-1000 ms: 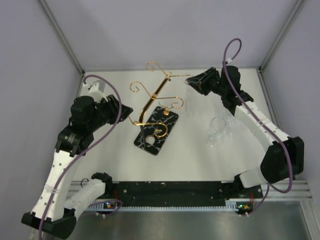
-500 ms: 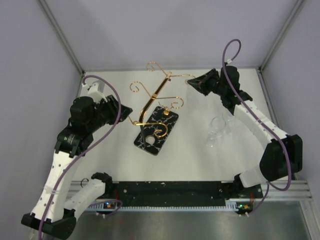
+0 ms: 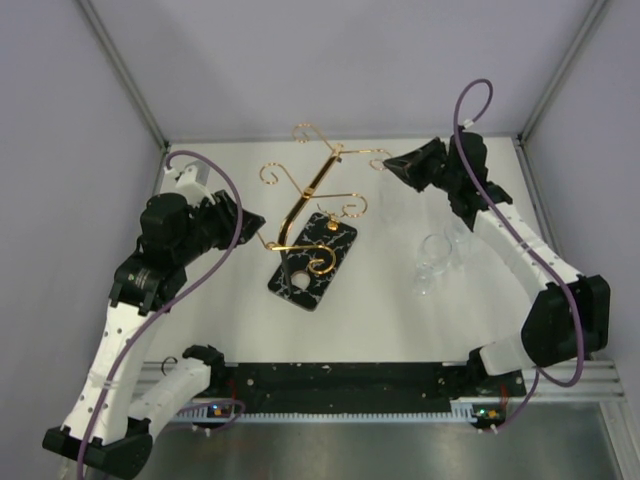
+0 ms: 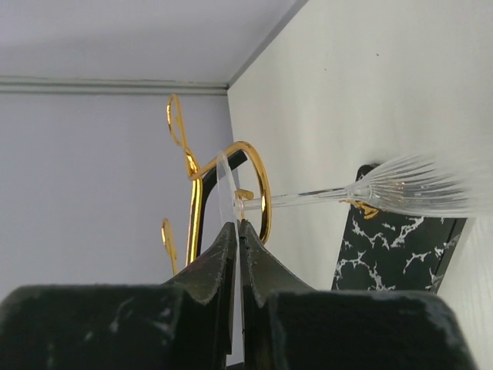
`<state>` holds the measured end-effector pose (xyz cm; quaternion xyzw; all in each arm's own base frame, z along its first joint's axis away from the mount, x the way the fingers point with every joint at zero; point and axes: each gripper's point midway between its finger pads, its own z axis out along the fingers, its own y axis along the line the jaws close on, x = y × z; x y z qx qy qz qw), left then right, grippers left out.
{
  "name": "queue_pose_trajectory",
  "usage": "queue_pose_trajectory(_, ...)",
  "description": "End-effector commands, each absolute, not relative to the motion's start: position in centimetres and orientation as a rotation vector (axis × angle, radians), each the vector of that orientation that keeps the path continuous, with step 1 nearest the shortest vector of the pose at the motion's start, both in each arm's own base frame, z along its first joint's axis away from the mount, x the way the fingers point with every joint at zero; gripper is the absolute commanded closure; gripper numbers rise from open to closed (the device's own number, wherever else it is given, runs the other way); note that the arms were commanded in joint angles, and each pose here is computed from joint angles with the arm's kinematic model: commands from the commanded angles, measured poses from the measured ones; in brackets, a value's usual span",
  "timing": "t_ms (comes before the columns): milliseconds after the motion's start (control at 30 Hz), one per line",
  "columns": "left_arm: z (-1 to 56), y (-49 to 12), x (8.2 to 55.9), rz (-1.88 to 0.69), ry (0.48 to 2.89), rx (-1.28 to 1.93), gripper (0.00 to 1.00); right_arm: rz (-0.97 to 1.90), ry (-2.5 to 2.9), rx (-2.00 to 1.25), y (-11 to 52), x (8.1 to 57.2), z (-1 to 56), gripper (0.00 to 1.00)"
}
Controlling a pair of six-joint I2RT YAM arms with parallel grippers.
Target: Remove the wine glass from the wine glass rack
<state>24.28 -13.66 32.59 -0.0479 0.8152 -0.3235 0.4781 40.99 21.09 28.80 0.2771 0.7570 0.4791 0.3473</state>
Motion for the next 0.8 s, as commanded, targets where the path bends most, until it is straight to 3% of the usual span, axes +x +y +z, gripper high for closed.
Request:
queue_pose_trajectory(0, 33.5, -13.5, 24.2, -0.779, 1.95, -0.091, 0.6, 1.207, 1.834, 0.686, 18.8, 41.4, 32.5, 1.0)
queue_pose_trajectory(767, 33.7, -13.7, 24.2, -0.788, 1.947, -0.083, 0.6, 1.458, 1.819, 0.549, 23.2, 43.6, 34.6, 1.0)
